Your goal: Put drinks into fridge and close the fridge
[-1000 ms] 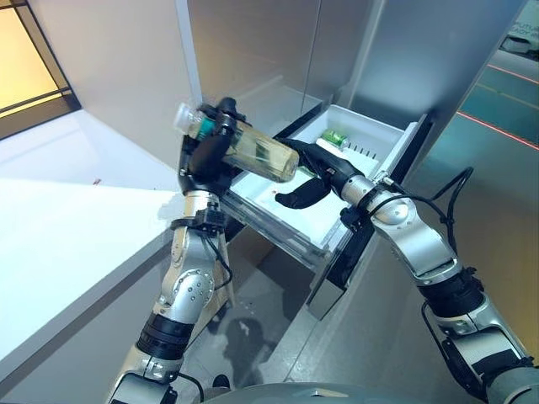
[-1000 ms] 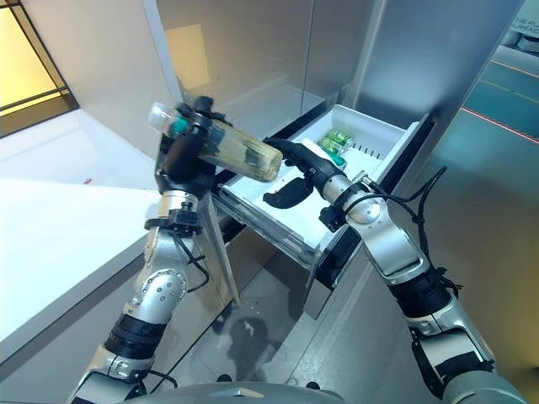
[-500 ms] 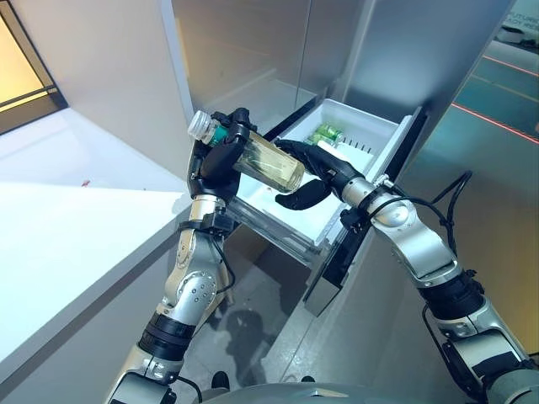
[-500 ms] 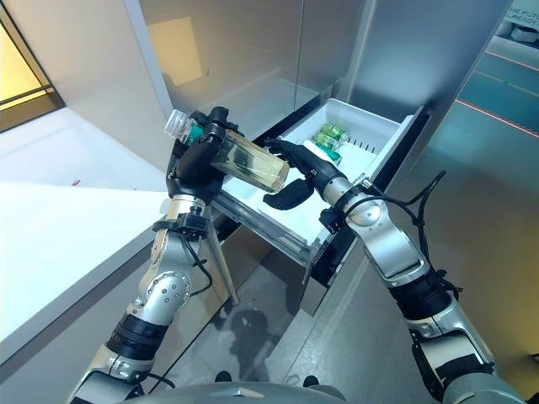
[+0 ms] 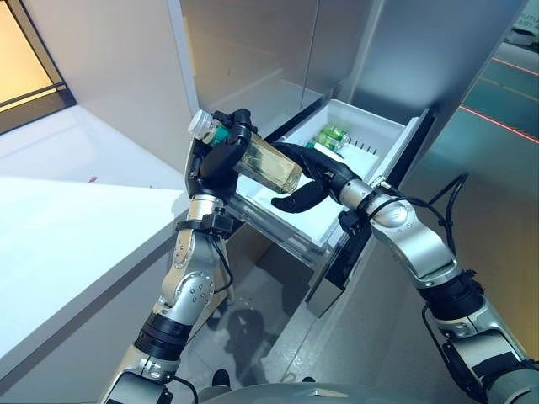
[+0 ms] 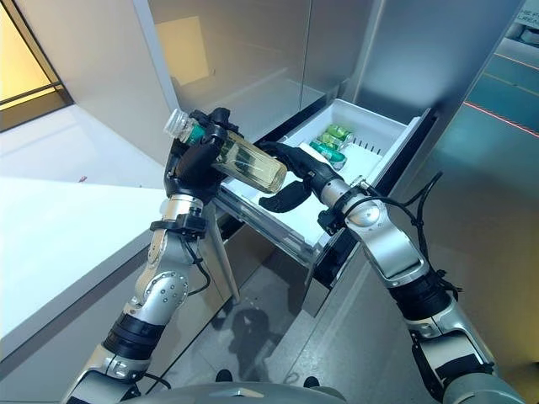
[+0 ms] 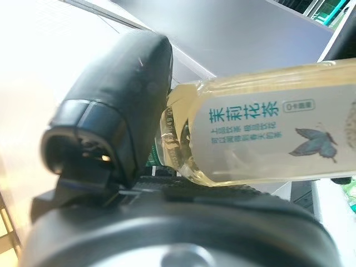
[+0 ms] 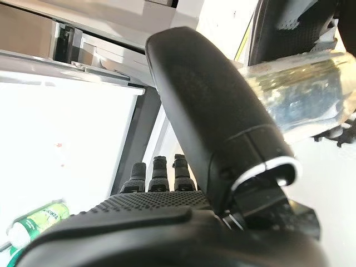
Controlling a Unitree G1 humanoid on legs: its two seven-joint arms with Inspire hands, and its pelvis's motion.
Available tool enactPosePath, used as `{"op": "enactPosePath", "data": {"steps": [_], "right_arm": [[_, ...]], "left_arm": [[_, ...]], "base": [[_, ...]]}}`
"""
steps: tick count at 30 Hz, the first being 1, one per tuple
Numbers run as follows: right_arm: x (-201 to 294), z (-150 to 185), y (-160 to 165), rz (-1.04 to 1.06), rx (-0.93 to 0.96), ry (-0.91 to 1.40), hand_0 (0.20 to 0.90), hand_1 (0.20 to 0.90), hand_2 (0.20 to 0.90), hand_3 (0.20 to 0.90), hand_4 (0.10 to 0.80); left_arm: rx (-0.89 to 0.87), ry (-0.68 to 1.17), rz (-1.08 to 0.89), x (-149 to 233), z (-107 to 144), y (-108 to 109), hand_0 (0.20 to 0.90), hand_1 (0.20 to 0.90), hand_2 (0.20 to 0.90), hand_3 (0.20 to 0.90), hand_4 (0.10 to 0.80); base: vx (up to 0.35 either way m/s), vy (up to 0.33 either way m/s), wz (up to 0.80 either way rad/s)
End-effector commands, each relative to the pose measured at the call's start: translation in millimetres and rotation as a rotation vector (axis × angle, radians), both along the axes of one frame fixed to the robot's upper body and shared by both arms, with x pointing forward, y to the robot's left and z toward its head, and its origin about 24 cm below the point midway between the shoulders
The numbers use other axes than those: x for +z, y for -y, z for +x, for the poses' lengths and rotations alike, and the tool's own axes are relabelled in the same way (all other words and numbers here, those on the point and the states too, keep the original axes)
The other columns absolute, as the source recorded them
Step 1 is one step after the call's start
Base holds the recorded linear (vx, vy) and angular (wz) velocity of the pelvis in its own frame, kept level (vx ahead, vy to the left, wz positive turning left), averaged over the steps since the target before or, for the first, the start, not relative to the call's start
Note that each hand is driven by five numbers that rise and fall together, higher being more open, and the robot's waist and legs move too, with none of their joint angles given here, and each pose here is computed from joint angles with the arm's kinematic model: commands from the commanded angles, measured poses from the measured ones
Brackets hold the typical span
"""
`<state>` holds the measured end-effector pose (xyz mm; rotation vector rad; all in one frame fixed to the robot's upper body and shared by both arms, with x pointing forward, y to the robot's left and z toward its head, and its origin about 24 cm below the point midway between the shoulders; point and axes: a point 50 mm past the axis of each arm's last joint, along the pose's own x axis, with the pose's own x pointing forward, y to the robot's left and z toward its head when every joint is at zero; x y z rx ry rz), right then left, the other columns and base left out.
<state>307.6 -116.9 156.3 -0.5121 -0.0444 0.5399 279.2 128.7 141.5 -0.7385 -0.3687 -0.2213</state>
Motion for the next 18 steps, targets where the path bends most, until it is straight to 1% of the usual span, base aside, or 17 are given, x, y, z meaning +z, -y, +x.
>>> {"op": "enactPosePath", "data": {"steps": [1,8,17,18], "right_arm": [[71,-3,-31,0.058,0.132,0.304,0.900,0.900,0.900,0.900,0.800],[75,-1,-38,0.051,0.151,0.328,0.900,0.900,0.900,0.900,0.800],[74,0,-39,0.070,0.154,0.305,0.900,0.900,0.900,0.900,0.800],[72,0,-40,0.077,0.159,0.290,0.811,0.811,0.811,0.796,0.696]], "left_arm": [[-0.087,0.374,0.012,68,-1,30,0.300,0.300,0.300,0.200,0.100],[-0.085,0.344,0.030,60,5,33,0.300,0.300,0.300,0.200,0.100],[-0.094,0.347,0.033,56,5,36,0.300,0.300,0.300,0.200,0.100],[-0.096,0.348,0.032,56,5,36,0.300,0.300,0.300,0.200,0.100]], "base": [[0.012,-0.017,-0.05],[0.010,-0.005,-0.04],[0.004,0.003,-0.03],[0.000,0.000,0.00]]}}
